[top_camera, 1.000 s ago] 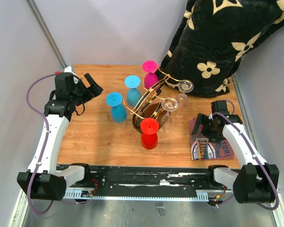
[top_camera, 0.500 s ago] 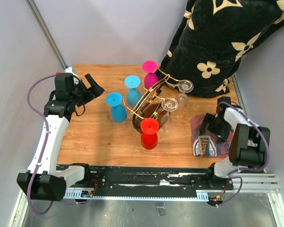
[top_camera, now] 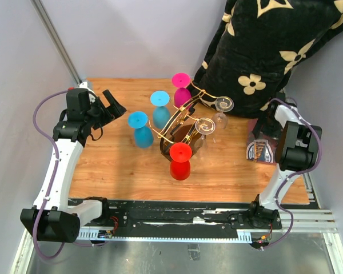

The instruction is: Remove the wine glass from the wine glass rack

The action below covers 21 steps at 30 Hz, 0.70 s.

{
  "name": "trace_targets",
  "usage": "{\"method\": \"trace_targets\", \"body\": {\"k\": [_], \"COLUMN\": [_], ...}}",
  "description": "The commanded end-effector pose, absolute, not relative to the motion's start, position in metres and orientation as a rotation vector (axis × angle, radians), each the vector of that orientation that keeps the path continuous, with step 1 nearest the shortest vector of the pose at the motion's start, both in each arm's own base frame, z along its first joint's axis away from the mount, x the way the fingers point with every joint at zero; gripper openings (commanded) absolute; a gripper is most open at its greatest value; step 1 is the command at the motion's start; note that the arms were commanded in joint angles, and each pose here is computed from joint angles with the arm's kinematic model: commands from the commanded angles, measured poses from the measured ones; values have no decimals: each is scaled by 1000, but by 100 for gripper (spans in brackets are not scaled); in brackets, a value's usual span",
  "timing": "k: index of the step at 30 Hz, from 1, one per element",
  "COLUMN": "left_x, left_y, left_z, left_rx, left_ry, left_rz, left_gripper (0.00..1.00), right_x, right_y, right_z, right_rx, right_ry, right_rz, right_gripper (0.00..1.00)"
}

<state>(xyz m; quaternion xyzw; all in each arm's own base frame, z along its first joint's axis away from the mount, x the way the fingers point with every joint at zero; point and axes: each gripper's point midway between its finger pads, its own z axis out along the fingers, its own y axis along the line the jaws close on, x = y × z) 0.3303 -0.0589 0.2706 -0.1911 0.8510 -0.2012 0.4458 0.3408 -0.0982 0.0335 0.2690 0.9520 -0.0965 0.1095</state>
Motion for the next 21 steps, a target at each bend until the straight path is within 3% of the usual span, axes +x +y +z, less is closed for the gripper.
{"method": "trace_targets", "body": {"k": [1,11,17,21], "left_x": [325,324,323,323], "left_y": [-61,-63,-61,-62], "left_z": [284,284,285,281], "left_rx": [-439,-435,-444,-448], "left_ry": [2080,2084,2076,2086], "left_rz": [-505,-521,-508,-514], "left_gripper": [100,100,100,100], "right_x": [355,360,361,353], "right_y": [-141,-195,-152,-107], "right_z": [50,70,95,77], "right_rx": [809,712,630,534], "right_ry": [2734,2684,2631,2711], "right_rz": [-487,-862,-705,-476], "right_gripper": [98,98,98,98]}}
